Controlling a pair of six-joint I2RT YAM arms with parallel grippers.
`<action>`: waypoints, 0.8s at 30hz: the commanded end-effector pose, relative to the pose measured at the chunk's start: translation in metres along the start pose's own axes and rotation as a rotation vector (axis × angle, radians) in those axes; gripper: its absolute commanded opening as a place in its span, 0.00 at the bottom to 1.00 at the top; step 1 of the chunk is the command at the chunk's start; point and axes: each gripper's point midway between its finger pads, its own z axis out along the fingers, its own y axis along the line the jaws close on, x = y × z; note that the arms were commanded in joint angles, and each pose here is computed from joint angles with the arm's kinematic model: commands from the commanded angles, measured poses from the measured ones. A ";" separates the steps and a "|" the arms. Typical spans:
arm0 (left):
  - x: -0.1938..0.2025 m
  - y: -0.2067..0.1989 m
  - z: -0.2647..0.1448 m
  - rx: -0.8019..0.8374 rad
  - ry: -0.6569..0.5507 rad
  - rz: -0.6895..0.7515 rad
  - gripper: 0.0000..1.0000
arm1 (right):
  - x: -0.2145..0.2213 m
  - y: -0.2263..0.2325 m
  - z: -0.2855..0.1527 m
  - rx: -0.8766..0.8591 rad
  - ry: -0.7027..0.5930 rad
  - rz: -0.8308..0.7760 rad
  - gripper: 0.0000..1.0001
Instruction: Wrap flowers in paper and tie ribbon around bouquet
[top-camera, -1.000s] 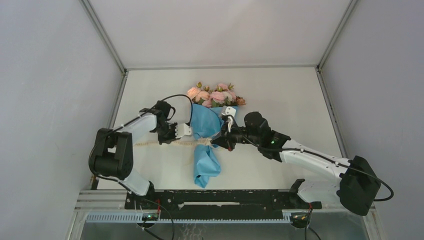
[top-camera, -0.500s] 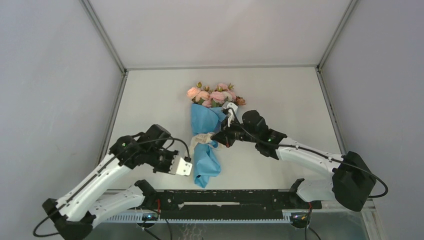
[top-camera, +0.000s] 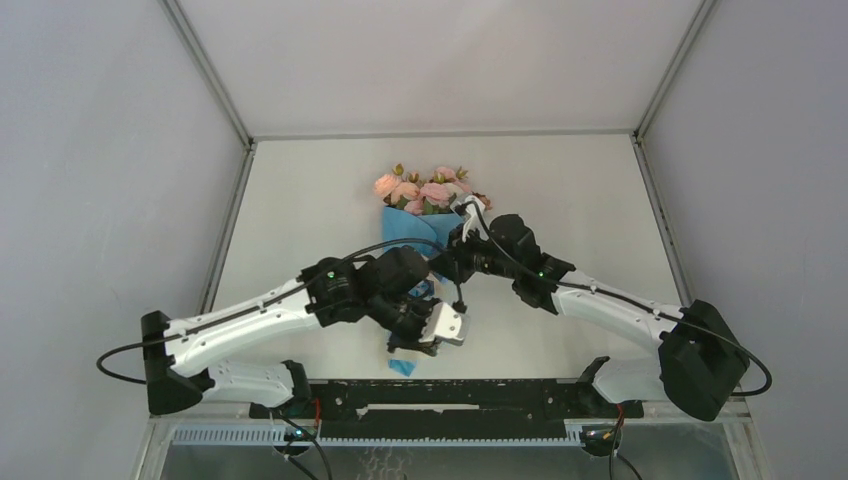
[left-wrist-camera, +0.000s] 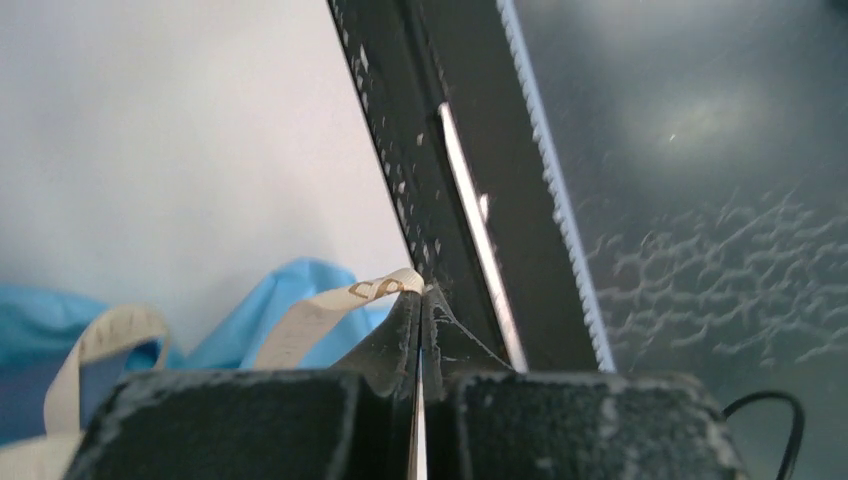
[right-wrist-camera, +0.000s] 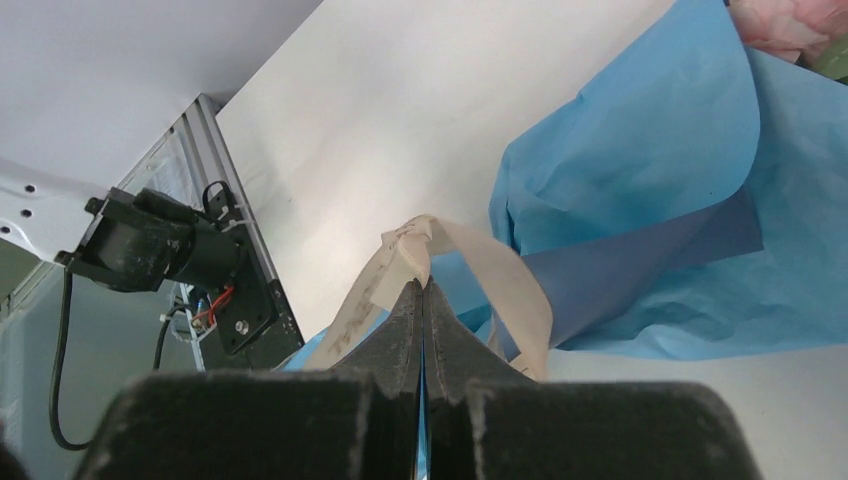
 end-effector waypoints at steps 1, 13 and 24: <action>-0.102 0.014 -0.001 0.011 -0.312 -0.069 0.00 | -0.040 0.013 -0.005 -0.045 -0.110 -0.011 0.00; -0.099 0.029 0.056 0.019 -0.377 -0.178 0.00 | -0.036 0.007 -0.010 -0.051 -0.082 -0.033 0.00; -0.040 0.049 0.013 -0.196 -0.112 0.025 0.68 | -0.032 0.010 -0.011 -0.037 -0.070 -0.012 0.00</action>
